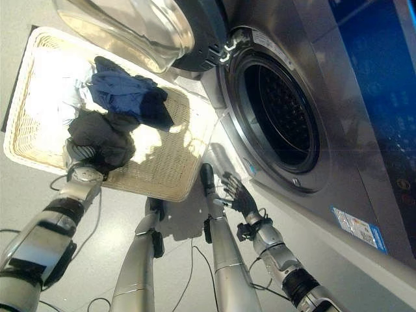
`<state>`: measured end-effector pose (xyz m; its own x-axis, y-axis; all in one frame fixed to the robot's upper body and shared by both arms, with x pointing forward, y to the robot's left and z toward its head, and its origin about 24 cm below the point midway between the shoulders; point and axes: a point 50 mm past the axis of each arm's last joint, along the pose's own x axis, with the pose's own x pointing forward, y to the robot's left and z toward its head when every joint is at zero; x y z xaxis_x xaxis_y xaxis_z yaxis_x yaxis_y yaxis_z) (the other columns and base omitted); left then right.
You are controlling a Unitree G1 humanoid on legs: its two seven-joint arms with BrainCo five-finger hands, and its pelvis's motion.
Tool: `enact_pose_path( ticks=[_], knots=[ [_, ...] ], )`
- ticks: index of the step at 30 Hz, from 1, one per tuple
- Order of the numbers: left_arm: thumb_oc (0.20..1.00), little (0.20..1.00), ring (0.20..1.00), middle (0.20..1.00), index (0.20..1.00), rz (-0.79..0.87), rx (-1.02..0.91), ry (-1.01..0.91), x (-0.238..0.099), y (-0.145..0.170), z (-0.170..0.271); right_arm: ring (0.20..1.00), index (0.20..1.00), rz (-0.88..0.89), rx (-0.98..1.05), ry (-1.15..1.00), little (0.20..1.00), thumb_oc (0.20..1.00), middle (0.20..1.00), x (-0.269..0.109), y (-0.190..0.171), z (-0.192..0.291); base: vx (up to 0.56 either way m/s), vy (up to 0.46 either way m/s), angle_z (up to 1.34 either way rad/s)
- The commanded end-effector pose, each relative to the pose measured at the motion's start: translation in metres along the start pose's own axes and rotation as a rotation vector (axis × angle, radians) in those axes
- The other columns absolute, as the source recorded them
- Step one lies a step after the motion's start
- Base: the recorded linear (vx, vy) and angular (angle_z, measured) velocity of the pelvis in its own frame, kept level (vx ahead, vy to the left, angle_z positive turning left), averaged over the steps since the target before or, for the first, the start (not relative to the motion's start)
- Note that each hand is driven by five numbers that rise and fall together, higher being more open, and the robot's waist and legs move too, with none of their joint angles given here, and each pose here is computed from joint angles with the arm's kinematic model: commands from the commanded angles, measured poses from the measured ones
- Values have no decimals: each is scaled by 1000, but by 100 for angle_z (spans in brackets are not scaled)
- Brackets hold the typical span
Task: Put the clothes into the washing machine.
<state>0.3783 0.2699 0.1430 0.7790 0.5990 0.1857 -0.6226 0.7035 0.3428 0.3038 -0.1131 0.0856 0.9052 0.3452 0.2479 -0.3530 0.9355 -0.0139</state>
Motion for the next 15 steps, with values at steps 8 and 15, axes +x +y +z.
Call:
enact_pose_path(
  ticks=[8,15],
  knots=[
    [200,200,200,200,200,-117,-503,-514,-62,1,49,1000,1000,-15,-323,-323,1000,1000,1000,-3,-6,83,-52,-9,4],
    [200,200,200,200,200,-644,-549,-693,-127,-26,72,1000,1000,102,-325,-322,1000,1000,1000,7,5,96,-41,-14,8]
  ],
)
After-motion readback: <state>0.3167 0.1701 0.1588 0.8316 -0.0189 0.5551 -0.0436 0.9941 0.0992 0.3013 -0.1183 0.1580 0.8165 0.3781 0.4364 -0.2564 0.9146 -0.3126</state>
